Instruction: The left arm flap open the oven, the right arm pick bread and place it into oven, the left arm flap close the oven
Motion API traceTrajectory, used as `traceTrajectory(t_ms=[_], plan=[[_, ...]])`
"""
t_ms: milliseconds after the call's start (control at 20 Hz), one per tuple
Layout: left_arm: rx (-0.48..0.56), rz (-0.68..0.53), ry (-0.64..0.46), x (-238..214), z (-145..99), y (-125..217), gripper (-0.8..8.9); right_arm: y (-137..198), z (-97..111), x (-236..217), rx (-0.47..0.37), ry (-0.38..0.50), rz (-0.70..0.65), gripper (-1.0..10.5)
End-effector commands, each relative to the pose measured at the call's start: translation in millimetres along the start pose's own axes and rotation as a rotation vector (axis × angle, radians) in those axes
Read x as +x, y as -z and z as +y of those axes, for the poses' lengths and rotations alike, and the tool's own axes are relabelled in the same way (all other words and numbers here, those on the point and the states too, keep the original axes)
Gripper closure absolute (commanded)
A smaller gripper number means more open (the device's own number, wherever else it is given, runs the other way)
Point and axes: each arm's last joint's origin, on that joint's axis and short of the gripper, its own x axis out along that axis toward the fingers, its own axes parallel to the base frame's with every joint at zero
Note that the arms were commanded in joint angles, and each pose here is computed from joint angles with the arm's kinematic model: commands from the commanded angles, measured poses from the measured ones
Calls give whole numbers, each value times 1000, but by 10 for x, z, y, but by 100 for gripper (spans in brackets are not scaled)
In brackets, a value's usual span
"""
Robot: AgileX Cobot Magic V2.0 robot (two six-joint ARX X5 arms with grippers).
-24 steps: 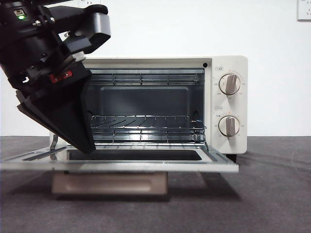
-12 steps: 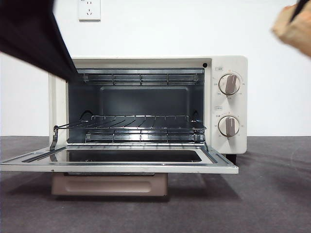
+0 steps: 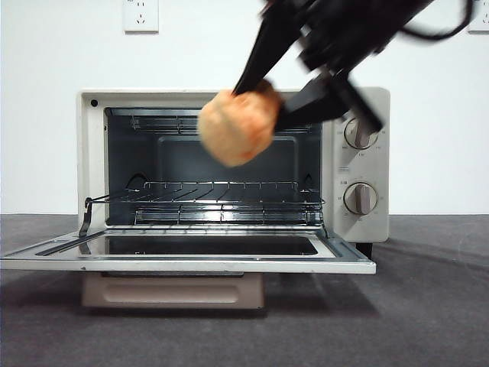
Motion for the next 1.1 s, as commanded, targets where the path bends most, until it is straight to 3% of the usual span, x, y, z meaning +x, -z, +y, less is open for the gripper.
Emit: traceTrajectory(t_ms=[50, 250, 350, 700, 900, 1100], plan=[[-3, -40, -10, -94, -7, 9, 804, -93, -27, 212, 85, -2, -82, 807], [-14, -51, -19, -184, -3, 62, 804, -170, -124, 477, 185, -23, -186, 807], [-24, -40, -20, -187, -2, 75, 804, -176, -182, 553, 234, 10, -227, 807], [-28, -11, -24, -186, 2, 104, 804, -249, -217, 604, 279, 55, -399, 807], [-28, 0, -25, -186, 3, 114, 804, -255, -225, 601, 284, 79, -429, 804], [-28, 0, -25, -186, 3, 114, 804, -239, -205, 610, 281, 97, -454, 621]])
